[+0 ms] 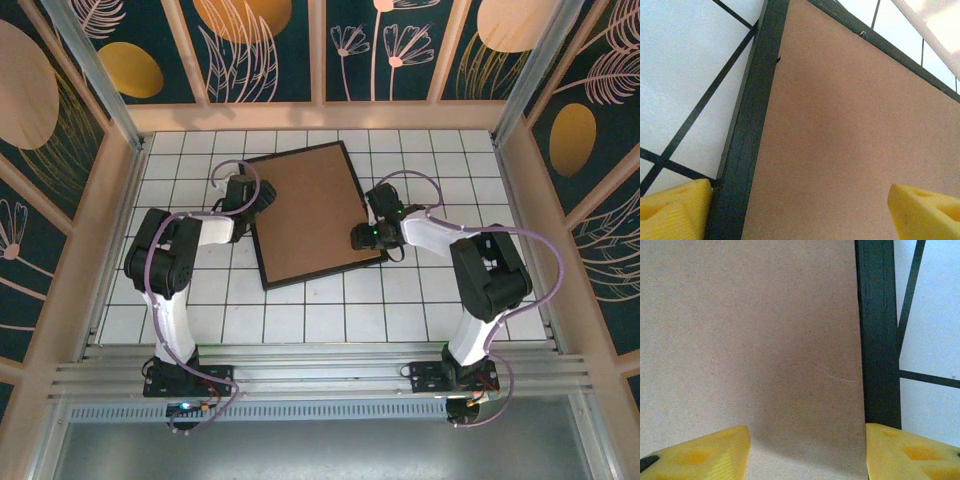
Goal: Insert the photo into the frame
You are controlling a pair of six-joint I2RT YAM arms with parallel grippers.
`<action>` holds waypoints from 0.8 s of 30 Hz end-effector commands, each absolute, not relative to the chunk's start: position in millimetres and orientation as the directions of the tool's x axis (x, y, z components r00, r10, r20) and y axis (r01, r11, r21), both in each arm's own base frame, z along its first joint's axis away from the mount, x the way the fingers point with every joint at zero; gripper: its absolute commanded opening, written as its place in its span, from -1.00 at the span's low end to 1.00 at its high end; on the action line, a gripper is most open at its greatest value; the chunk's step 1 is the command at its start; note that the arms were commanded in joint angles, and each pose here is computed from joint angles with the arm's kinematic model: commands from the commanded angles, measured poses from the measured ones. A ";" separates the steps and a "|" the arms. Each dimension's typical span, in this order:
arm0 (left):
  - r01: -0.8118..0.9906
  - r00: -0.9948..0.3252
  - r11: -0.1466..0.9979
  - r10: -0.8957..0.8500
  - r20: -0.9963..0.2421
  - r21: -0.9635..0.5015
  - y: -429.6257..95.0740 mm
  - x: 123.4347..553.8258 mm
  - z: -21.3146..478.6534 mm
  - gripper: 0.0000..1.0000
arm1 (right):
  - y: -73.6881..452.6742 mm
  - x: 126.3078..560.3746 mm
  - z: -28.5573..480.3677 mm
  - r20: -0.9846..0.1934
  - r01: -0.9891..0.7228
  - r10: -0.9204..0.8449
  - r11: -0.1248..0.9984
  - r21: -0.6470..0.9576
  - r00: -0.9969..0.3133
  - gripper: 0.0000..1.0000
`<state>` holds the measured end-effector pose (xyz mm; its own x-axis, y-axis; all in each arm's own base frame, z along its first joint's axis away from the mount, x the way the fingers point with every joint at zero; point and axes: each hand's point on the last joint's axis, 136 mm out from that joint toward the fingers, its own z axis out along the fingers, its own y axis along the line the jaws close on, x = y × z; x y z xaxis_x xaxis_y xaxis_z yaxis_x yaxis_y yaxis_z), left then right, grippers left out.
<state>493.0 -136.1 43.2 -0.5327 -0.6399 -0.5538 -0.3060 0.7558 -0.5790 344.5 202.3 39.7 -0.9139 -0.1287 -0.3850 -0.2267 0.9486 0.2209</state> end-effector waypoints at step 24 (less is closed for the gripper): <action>-0.159 -0.735 0.782 -0.501 -0.457 -0.602 -235.2 449.5 34.1 0.79 | 258.6 319.7 78.7 -0.414 -0.457 -0.286 0.790 0.409 -0.864 0.54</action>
<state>482.7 -153.0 39.2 -0.5455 -0.5921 -0.5932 -0.3078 0.7998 -0.5153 324.8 202.6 42.2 -0.9232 -0.2100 -0.3217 -0.2931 0.9264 0.2363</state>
